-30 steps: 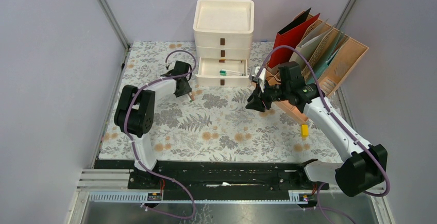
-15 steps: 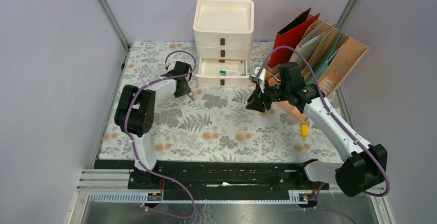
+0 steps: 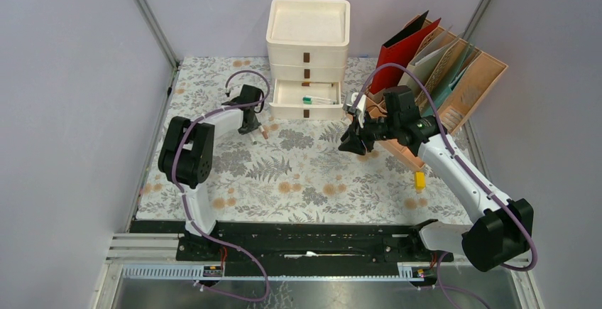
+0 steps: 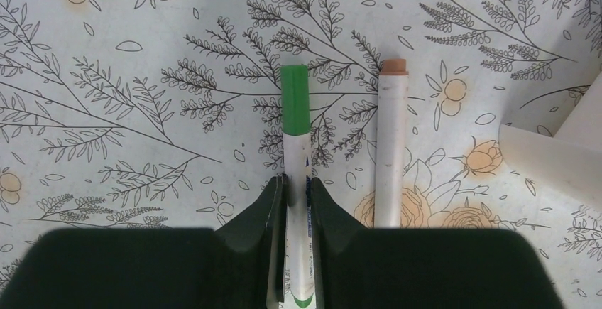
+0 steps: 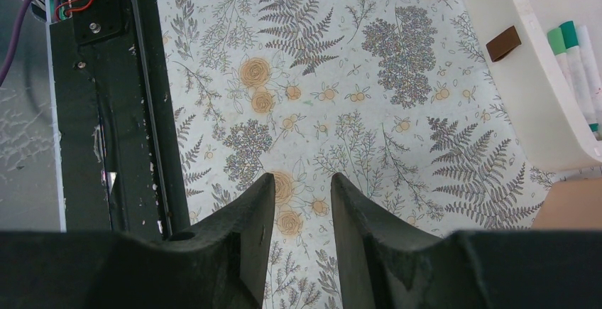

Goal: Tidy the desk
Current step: Pick up the stationery from the center of the board.

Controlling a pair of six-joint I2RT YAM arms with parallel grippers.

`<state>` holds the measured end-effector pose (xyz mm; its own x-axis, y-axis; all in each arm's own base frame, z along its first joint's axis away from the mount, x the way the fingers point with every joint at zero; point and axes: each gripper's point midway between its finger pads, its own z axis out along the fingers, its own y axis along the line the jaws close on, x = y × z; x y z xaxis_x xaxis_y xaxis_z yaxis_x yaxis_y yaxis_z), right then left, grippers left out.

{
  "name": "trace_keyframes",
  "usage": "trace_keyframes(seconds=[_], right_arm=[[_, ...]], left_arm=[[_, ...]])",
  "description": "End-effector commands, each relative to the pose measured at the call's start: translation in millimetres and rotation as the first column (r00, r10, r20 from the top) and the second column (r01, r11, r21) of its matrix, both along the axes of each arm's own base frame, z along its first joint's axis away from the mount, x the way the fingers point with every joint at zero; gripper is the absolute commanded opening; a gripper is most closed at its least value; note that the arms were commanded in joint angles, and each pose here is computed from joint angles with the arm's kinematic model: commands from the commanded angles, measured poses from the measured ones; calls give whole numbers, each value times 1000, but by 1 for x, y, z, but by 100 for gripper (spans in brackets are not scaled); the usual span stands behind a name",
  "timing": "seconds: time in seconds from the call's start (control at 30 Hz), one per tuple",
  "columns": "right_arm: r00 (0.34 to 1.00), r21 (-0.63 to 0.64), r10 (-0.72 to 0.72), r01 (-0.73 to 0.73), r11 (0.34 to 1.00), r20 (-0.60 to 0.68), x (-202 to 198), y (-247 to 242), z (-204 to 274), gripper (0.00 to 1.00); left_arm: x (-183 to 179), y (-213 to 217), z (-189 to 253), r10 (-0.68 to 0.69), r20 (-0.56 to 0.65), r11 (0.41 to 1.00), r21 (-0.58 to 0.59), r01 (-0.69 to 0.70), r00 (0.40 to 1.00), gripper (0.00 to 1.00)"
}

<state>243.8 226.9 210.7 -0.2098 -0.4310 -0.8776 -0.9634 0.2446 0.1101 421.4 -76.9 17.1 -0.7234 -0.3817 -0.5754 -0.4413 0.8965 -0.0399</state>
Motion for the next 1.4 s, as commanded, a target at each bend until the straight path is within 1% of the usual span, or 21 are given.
trace_keyframes(seconds=[0.0,0.07,0.1,0.3,0.43,0.57,0.7,0.83,0.97,1.03,1.13,1.27,1.37], right_arm=[[999,28,16,-17,999,35,-1,2,9,42],[999,29,18,-19,999,32,-1,2,9,42],[999,31,20,-20,999,29,-1,3,9,42],[999,47,37,-37,998,5,-4,6,8,42],[998,78,60,-58,995,-30,-9,10,7,42],[994,120,89,-81,990,-68,-13,16,6,41],[989,169,109,-91,981,-98,-16,22,7,41],[982,217,123,-90,972,-143,-17,28,5,41],[969,264,137,-80,961,-207,-18,34,0,41],[961,283,140,-69,957,-240,-17,37,-2,41],[951,311,140,-49,949,-277,-15,41,-3,41],[937,332,134,-20,943,-324,-12,45,-6,42],[924,346,132,1,938,-359,-10,47,-8,42]], left_arm=[[-27,12,-17,8,-74,1000,21,-6,997,6],[-28,11,-12,0,-50,1000,10,0,999,1],[-29,11,-9,0,-37,1000,3,0,999,0],[-40,3,15,-29,88,996,-78,36,996,0],[-53,-7,28,-63,175,983,-156,91,983,0],[-71,-21,38,-106,258,955,-241,170,960,0],[-83,-39,63,-141,406,901,-324,287,903,0],[-97,-59,90,-141,535,819,-410,402,833,0],[-113,-81,117,-117,648,703,-482,524,753,0],[-121,-92,132,-91,692,631,-516,579,716,0],[-133,-105,148,-65,736,554,-534,638,673,0],[-146,-128,170,-45,788,476,-523,707,614,0],[-154,-144,183,-30,810,429,-518,740,585,0]])
